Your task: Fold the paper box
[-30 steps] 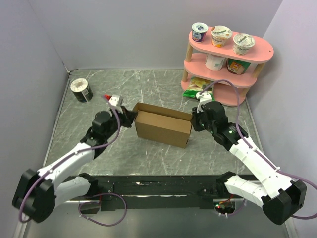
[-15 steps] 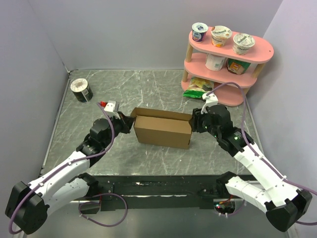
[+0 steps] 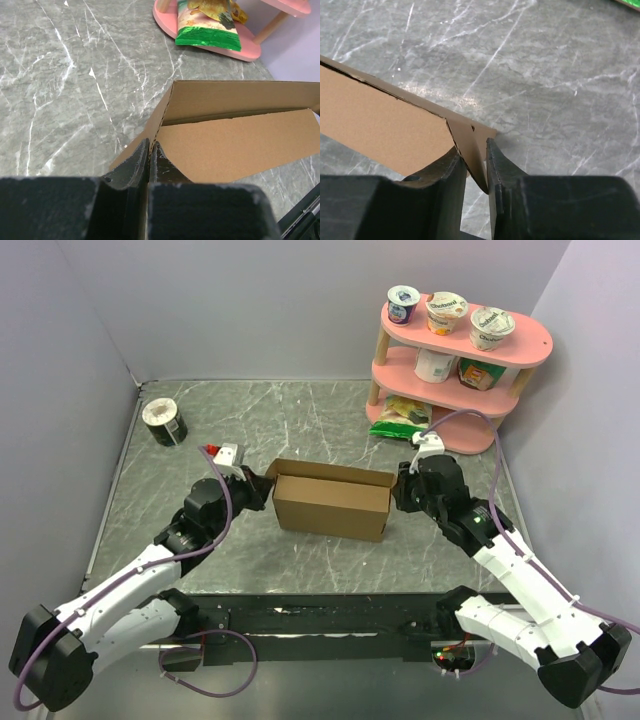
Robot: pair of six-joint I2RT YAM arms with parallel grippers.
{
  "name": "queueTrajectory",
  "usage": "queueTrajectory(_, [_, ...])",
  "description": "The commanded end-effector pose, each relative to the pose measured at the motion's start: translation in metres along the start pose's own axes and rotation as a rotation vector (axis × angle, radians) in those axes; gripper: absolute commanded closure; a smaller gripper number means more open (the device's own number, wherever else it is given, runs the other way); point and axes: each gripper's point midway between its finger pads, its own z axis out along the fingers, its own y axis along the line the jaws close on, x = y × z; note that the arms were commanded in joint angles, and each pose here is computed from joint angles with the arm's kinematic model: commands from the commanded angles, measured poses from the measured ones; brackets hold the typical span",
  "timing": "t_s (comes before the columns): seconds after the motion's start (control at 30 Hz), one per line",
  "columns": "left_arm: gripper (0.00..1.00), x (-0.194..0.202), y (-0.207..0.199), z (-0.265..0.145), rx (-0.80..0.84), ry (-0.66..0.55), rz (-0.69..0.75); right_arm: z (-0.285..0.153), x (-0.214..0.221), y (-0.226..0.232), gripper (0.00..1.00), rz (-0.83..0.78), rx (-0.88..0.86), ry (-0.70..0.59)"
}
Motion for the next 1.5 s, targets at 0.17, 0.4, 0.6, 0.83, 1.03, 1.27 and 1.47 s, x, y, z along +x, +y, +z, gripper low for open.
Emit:
queueTrajectory(0.17, [0.98,-0.002,-0.003,0.000,-0.027,0.021,0.015,-0.017,-0.020,-0.008,0.51,0.051,0.050,-0.067])
queueTrajectory(0.4, [0.98,-0.002,-0.006,0.002,-0.021,0.030,0.029,-0.027,-0.032,-0.006,0.41,0.017,0.018,-0.139])
queueTrajectory(0.6, [0.99,-0.002,-0.009,0.000,-0.004,0.030,0.047,-0.025,-0.046,-0.019,0.26,-0.110,0.066,-0.173])
queueTrajectory(0.83, [0.99,-0.003,-0.010,0.000,0.008,0.030,0.064,-0.020,-0.075,-0.009,0.28,-0.209,-0.120,-0.241])
queueTrajectory(1.03, [0.99,-0.003,-0.016,-0.002,0.045,0.034,0.084,-0.007,-0.087,0.004,0.23,-0.257,-0.280,-0.237])
queueTrajectory(1.27, [0.99,-0.006,-0.027,-0.009,0.119,0.019,0.133,0.010,-0.083,0.015,0.14,-0.188,-0.346,-0.237])
queueTrajectory(1.47, [0.99,-0.008,-0.039,-0.015,0.220,0.007,0.276,0.002,-0.077,0.014,0.13,-0.193,-0.344,-0.274])
